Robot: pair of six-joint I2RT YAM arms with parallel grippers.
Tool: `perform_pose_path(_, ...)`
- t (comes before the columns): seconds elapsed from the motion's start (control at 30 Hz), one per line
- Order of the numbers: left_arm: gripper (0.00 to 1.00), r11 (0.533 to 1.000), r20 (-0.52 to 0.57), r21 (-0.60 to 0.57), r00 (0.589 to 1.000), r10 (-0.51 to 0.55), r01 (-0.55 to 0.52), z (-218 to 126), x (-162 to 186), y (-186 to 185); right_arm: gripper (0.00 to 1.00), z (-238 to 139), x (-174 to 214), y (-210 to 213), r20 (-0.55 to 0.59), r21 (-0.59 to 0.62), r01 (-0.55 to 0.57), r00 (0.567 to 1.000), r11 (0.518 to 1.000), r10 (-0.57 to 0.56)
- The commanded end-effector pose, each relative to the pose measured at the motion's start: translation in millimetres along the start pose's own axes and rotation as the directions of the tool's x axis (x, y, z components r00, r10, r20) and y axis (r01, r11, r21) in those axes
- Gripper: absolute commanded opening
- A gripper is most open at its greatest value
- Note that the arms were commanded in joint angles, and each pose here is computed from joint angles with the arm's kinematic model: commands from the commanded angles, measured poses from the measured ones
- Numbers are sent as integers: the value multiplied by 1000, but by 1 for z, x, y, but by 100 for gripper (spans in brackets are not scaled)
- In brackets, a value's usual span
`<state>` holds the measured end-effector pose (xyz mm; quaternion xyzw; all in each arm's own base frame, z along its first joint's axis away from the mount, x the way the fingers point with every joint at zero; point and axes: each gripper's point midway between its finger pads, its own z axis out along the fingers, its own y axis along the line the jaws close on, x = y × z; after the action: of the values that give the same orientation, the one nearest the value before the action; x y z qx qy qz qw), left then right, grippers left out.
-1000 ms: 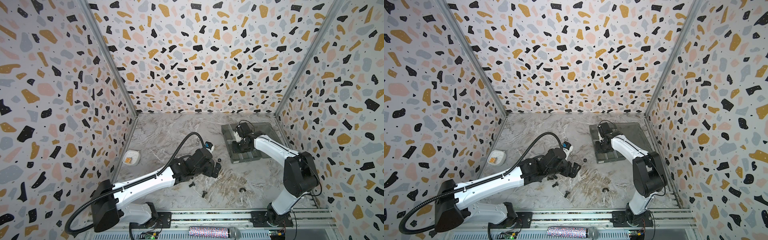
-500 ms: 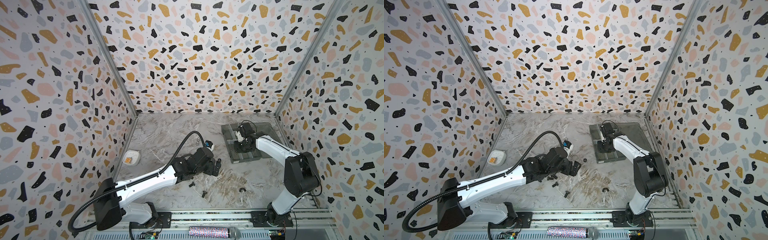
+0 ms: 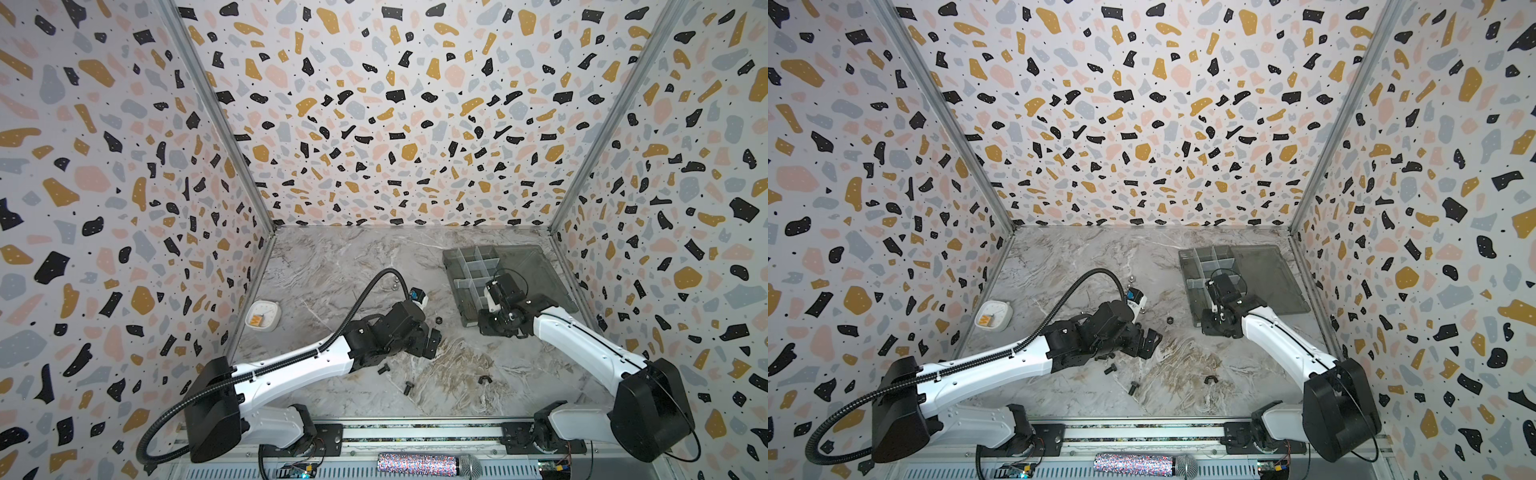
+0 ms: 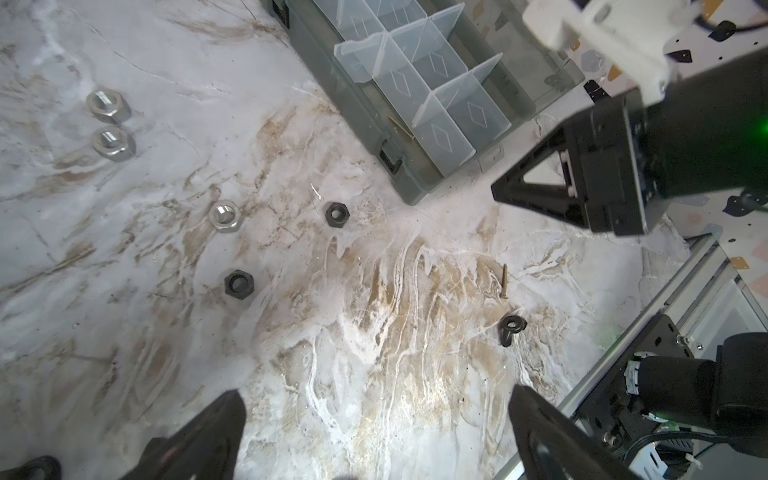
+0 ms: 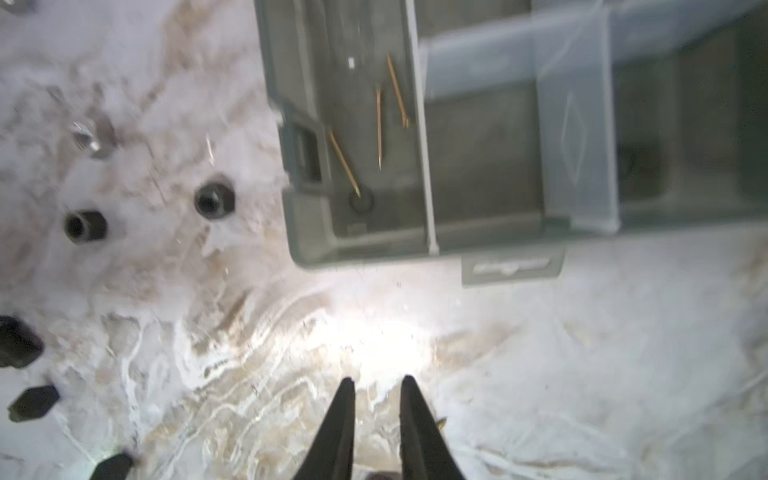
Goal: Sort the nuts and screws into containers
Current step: 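Move the right gripper to the brass screw nearer the robot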
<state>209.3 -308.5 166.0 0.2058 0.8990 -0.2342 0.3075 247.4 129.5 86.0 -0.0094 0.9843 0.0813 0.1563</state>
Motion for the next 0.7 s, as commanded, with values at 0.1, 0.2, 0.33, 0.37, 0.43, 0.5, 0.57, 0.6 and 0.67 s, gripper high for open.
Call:
perform_pose_path(0.1,100,998,37,61,999,18,-20,-9,0,-8,24,-2,49,-9,-50,75,-139,989,987,143)
perform_pose_path(0.2,100,997,36,74,999,22,-25,-10,4,-8,25,-2,63,-12,-50,79,-194,979,978,198)
perform_pose_path(0.33,100,996,34,79,999,34,-37,-11,8,-7,28,-1,71,-19,-40,87,-245,968,966,249)
perform_pose_path(0.37,100,996,33,77,999,38,-41,-11,9,-6,28,1,73,-21,-40,97,-249,966,964,254)
perform_pose_path(0.43,100,996,35,76,998,46,-48,-13,9,-5,28,4,78,-25,-53,114,-258,963,959,265)
perform_pose_path(0.5,100,996,37,72,998,52,-54,-14,10,-4,28,9,82,-26,-66,120,-262,960,957,271)
perform_pose_path(0.57,100,996,39,72,998,55,-58,-15,11,-3,29,13,84,-28,-69,127,-267,958,955,277)
perform_pose_path(0.6,100,996,42,73,998,57,-60,-16,11,-3,29,15,85,-28,-69,127,-269,958,955,279)
perform_pose_path(0.67,100,995,42,76,997,58,-61,-17,12,-3,29,18,86,-28,-72,127,-274,956,953,284)
